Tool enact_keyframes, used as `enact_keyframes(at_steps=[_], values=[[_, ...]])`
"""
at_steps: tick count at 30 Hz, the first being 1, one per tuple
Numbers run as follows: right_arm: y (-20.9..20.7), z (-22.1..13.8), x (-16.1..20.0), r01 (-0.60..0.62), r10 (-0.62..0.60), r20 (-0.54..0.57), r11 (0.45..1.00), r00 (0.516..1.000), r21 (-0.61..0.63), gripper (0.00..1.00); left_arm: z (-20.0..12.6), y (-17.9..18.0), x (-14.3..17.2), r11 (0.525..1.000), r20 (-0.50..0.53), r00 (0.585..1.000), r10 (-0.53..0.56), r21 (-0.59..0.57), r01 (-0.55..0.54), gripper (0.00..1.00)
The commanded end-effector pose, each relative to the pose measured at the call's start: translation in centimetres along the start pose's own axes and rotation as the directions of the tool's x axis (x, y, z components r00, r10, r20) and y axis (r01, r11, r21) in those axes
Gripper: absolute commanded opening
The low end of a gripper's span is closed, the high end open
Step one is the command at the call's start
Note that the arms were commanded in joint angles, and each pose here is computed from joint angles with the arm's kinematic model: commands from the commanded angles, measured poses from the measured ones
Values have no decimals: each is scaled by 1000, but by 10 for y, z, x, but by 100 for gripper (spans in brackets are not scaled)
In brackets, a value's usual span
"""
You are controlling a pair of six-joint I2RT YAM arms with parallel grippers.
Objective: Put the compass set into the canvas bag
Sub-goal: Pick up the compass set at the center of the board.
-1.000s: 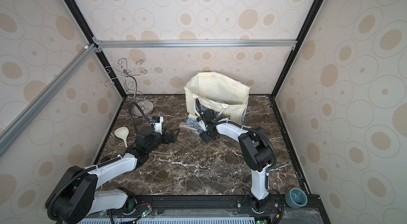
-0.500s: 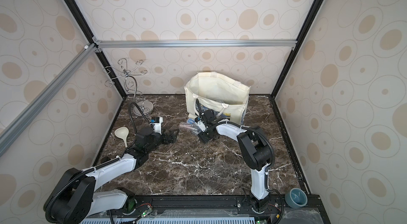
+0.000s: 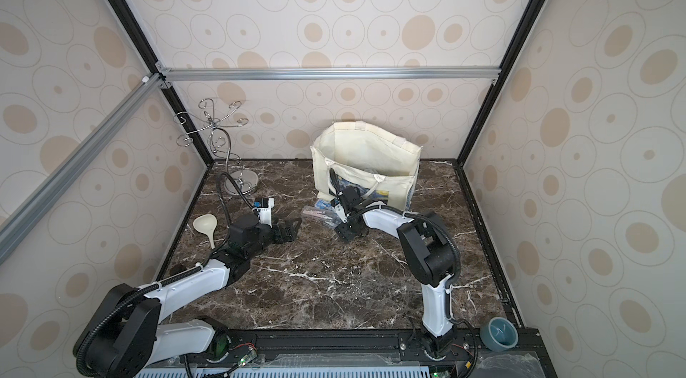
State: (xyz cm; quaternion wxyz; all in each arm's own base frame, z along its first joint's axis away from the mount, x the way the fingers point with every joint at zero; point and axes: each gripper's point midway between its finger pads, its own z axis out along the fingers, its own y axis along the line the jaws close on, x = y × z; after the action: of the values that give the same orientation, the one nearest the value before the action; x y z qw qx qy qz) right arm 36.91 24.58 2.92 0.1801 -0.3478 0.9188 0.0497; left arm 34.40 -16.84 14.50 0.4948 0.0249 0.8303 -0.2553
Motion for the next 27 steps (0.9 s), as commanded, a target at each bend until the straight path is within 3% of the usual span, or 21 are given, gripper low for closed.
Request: enact_keyframes(at_steps=[1,7,19,27], values=[[14,6,9,20,-23,-46,997,999,-78,74,-2,-2,-6,1000,17,1000,20,1,-20,100],[31,1,14,21,-24,-21,989,999,-146,67,-1,-2,-7,1000,18,1000,22,-1,-22,100],[31,7,30,47,-51,-95,998,994,-41,45,0,-2,-6,999,10,999,37,-4,-37,100],[46,-9,37,68,-73,-77,995,994,-68,41,-1,1,-6,999,10,999,46,-18,-46,100]])
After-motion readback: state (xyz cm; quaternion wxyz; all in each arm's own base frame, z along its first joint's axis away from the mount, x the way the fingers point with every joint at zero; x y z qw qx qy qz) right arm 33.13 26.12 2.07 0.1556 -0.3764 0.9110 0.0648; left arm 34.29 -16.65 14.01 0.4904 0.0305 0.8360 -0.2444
